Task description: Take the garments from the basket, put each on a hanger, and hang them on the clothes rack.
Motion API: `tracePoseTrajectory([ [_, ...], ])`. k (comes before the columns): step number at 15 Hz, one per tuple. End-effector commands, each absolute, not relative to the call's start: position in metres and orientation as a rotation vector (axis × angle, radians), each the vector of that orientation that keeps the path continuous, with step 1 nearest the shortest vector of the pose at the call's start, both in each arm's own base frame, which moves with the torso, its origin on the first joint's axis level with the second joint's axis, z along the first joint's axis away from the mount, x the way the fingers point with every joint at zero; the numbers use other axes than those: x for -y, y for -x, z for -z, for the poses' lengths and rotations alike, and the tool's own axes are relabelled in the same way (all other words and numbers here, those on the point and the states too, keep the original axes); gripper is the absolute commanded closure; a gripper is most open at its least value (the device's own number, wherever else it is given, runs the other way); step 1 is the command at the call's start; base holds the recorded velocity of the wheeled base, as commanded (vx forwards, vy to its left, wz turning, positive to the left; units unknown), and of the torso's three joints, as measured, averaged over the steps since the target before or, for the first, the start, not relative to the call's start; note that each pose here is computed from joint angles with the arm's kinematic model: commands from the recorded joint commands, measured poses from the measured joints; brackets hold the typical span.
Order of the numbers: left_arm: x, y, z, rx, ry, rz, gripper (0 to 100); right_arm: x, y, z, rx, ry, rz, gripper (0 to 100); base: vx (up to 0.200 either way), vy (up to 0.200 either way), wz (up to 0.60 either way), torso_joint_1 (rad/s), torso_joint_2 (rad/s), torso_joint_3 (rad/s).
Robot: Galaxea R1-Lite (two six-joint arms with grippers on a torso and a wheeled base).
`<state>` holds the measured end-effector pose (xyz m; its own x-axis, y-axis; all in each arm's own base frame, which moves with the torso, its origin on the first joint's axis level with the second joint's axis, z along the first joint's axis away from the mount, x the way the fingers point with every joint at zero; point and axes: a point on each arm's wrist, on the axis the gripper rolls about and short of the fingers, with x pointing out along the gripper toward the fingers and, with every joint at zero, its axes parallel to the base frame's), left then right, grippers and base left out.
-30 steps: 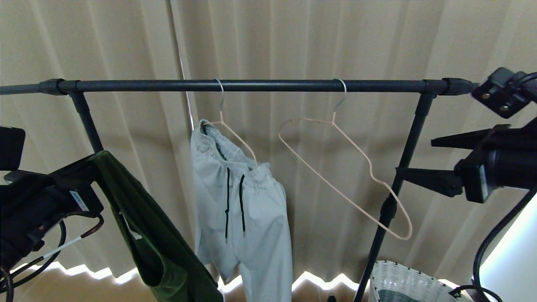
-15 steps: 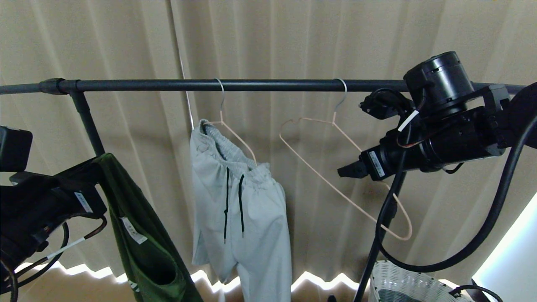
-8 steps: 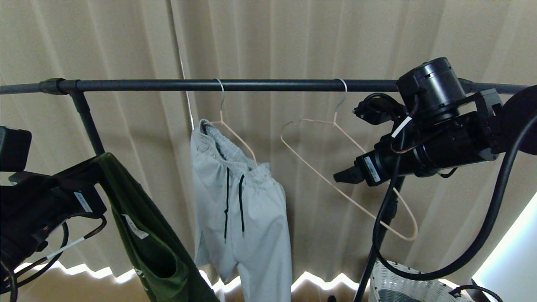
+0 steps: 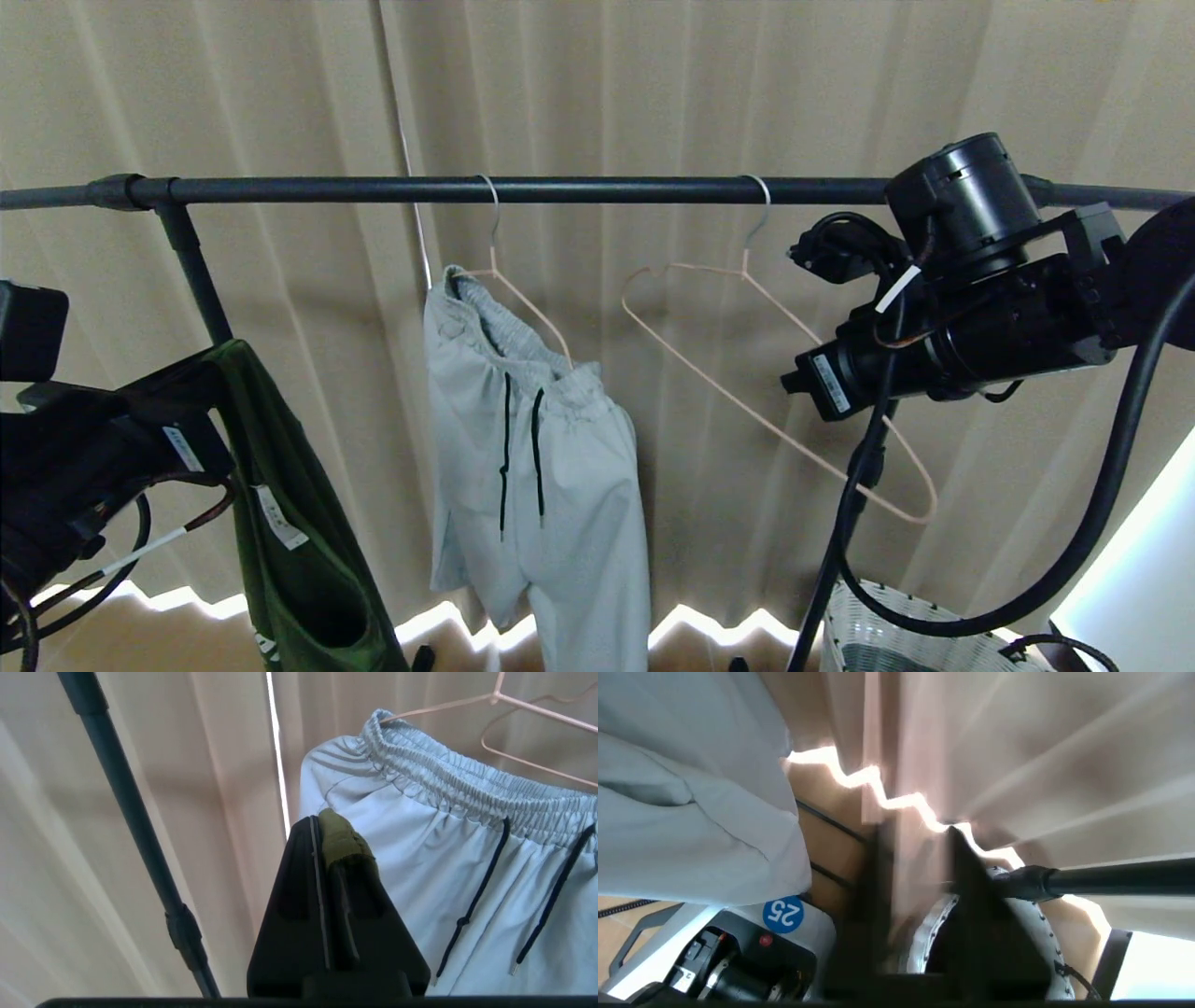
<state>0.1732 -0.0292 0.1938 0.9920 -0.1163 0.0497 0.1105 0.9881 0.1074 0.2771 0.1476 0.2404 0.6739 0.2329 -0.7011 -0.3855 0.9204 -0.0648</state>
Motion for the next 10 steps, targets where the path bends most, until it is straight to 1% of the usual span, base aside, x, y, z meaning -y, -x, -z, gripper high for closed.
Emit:
tracePoseTrajectory([
  [1, 0.029, -0.174, -0.194, 0.058, -0.104, 0.109, 100, -0.146, -0.274, -0.244, -0.745, 0.212, -0.353, 100, 0.000, 0.000, 0.00, 0.000, 0.00, 0.000],
  [5, 0.028, -0.173, -0.194, 0.056, -0.105, 0.108, 100, -0.144, -0.270, -0.250, -0.725, 0.205, -0.353, 100, 0.000, 0.000, 0.00, 0.000, 0.00, 0.000],
  [8, 0.028, -0.173, -0.194, 0.055, -0.105, 0.106, 100, -0.139, -0.262, -0.262, -0.686, 0.194, -0.351, 100, 0.000, 0.000, 0.00, 0.000, 0.00, 0.000],
  [10, 0.028, -0.174, -0.193, 0.053, -0.105, 0.108, 100, -0.132, -0.250, -0.274, -0.644, 0.181, -0.344, 100, 0.000, 0.000, 0.00, 0.000, 0.00, 0.000],
])
